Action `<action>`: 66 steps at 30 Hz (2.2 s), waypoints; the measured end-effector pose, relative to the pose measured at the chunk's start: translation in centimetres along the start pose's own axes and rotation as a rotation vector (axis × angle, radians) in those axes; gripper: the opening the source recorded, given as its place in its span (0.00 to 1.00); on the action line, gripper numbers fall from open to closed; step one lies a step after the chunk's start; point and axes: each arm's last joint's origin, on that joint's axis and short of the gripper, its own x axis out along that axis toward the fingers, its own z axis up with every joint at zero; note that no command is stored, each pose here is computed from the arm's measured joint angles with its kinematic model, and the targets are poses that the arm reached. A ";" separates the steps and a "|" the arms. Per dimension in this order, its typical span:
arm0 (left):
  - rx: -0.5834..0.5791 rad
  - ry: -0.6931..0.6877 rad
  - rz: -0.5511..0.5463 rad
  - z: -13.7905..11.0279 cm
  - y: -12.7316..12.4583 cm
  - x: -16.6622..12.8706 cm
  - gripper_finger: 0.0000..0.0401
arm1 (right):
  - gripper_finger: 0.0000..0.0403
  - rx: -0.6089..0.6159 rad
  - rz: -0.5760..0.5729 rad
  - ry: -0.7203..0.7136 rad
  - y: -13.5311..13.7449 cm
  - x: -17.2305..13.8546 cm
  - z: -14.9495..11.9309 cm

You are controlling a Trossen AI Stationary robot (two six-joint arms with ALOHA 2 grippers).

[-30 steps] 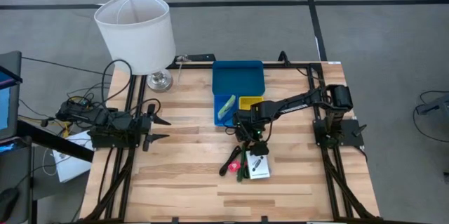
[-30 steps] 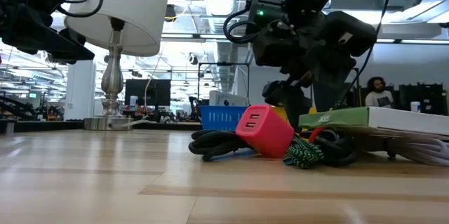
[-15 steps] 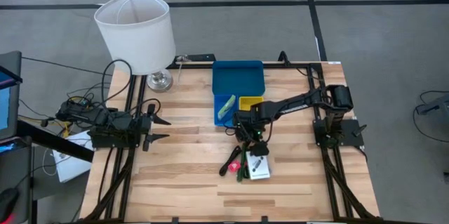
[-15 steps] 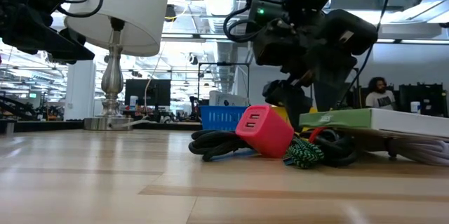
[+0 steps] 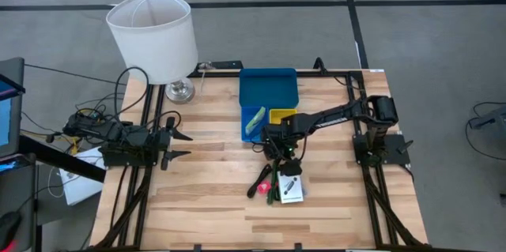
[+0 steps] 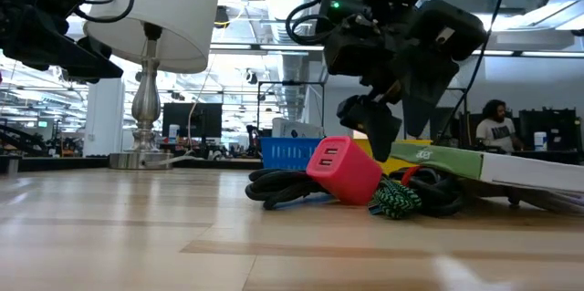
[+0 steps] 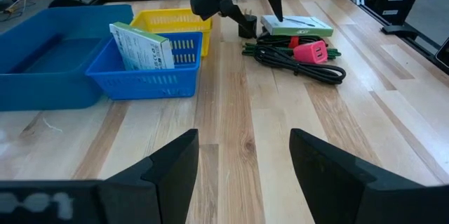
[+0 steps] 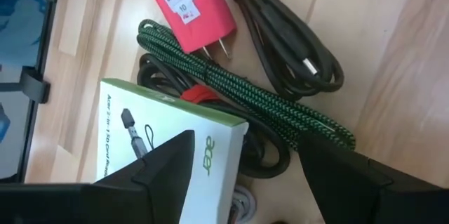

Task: Pick and place items into bin
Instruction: Put the card reader box into the small blue bin

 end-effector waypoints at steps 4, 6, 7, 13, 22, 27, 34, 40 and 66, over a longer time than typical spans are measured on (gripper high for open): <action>0.000 0.000 0.000 0.0 0.0 0.0 0.53 | 0.62 -0.002 -0.007 -0.004 -0.2 -0.2 0.0; 0.000 0.000 0.000 0.0 0.0 0.0 0.53 | 0.62 -0.003 -0.009 -0.004 -0.2 -0.2 0.0; 0.000 0.000 0.000 0.0 0.0 0.0 0.53 | 0.62 -0.003 -0.009 -0.003 -0.2 -0.2 0.0; 0.000 0.000 0.000 0.0 0.0 0.0 0.53 | 0.62 -0.007 -0.005 0.009 0.6 -0.4 0.1; -0.001 0.000 -0.001 0.0 0.0 0.0 0.53 | 0.62 -0.014 -0.026 0.033 1.6 -0.5 0.0; -0.001 0.000 0.000 0.0 0.0 0.0 0.53 | 0.62 -0.017 -0.026 0.029 1.6 -0.5 0.1; -0.001 0.000 0.000 0.0 0.0 0.0 0.53 | 0.62 -0.016 -0.024 0.029 1.8 -0.4 0.2; -0.001 0.000 0.000 0.0 0.0 0.0 0.53 | 0.62 -0.005 -0.018 0.032 2.0 -0.2 0.2; -0.002 0.000 0.000 0.0 0.0 0.0 0.53 | 0.62 0.005 -0.010 0.027 2.2 0.2 0.4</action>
